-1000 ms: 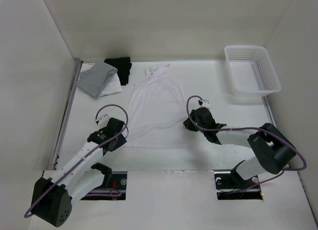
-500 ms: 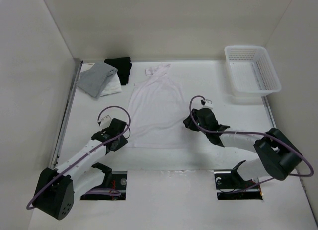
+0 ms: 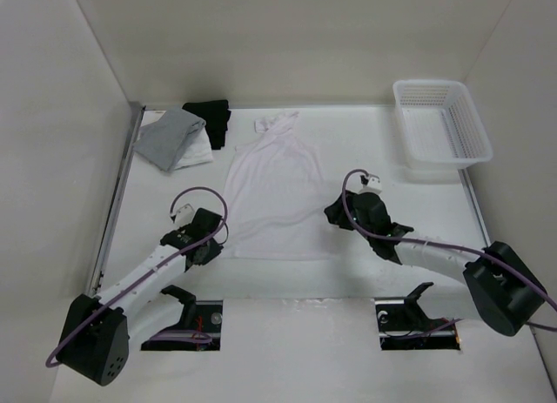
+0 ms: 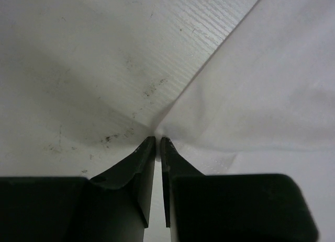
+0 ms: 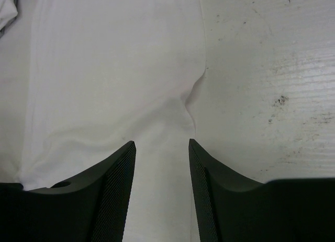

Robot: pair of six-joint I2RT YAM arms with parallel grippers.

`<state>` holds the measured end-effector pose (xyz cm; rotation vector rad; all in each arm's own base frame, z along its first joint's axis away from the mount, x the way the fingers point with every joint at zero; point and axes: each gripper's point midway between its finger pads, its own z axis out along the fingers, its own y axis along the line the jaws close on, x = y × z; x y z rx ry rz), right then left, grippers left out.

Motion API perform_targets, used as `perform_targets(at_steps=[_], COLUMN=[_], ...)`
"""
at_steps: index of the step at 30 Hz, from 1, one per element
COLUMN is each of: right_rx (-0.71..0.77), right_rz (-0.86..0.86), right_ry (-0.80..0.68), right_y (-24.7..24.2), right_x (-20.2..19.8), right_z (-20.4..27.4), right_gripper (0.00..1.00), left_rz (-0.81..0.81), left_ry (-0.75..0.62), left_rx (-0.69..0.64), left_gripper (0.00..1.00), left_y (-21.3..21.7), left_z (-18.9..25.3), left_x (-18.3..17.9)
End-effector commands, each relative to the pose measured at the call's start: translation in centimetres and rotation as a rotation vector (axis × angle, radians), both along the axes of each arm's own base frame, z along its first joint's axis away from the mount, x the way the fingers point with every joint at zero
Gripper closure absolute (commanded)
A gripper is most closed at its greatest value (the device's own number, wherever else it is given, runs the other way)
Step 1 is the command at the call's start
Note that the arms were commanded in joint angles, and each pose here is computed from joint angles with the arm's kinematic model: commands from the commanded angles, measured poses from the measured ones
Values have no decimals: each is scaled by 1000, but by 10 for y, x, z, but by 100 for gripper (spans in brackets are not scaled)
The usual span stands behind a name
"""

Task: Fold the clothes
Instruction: Flatten the tank top out

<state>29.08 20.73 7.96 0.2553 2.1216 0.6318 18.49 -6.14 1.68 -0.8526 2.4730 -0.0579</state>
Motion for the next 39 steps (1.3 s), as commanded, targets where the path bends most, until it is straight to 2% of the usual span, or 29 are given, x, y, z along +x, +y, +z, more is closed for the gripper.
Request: perform_targets(at_steps=[1, 3, 9, 13, 19, 28, 33, 39], right_rx=[-6, -26, -95, -134, -212, -241, -270, -294], right_rz=[-36, -40, -33, -57, -1, -7, -14, -36], right_ry=[-15, 31, 175, 218, 307, 366, 396, 429], right_y=[-10, -14, -21, -23, -8, 1, 1, -6], right_x=[0, -9, -47, -61, -85, -104, -116, -127], right_z=[3, -10, -38, -39, -52, -62, -70, -79], right_gripper=[49, 49, 51, 52, 57, 61, 68, 71], left_rz=[-1, -10, -74, -117, -152, -226, -226, -221], left_ry=[-14, -44, -244, -302, -400, -449, -473, -486], left_rx=[-15, -41, -80, -94, -113, -154, -158, -157], left_gripper=[94, 97, 99, 100, 100, 99, 99, 99], left_y=[-4, -7, -20, -32, -40, -60, -59, -57], left_z=[3, 8, 49, 53, 64, 59, 64, 69], left_x=[3, 6, 38, 47, 55, 54, 54, 57])
